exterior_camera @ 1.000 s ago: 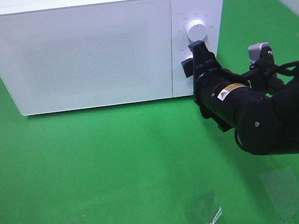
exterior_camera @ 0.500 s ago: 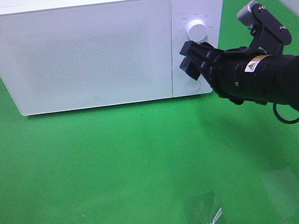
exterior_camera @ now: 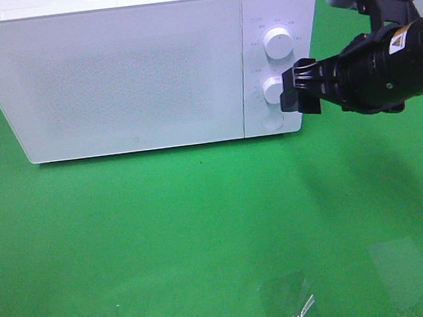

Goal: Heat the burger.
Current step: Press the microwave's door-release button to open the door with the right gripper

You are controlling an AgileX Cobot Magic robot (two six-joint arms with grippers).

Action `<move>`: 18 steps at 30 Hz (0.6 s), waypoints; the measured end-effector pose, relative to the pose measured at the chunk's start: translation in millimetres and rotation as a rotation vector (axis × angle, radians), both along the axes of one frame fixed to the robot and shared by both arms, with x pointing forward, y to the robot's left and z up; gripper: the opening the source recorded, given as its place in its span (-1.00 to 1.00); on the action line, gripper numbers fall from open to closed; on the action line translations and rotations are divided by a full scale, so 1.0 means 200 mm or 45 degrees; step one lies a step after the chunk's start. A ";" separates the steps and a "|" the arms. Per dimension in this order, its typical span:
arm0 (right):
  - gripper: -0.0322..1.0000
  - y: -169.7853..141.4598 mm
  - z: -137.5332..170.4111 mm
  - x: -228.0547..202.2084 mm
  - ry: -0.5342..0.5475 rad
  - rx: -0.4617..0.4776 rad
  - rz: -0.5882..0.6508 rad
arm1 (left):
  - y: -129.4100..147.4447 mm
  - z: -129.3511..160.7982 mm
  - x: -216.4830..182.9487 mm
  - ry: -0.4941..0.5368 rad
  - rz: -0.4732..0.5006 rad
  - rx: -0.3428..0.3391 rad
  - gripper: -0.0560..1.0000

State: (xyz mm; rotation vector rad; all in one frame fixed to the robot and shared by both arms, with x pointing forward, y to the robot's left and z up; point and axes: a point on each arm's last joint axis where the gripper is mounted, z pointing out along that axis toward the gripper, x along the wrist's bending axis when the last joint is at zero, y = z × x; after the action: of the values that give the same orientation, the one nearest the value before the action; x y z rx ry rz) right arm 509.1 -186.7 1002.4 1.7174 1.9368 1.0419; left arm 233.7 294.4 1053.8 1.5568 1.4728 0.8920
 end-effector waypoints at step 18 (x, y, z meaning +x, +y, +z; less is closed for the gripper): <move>0.56 -0.12 0.28 -0.21 0.086 -0.339 0.160 | 0.00 0.00 0.00 0.000 0.000 0.000 0.96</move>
State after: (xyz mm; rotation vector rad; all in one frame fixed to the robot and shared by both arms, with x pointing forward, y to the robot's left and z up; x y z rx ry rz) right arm 467.6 -211.4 1058.3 1.5193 2.1390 0.7334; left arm 233.7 294.4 1053.8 1.5568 1.4728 0.8920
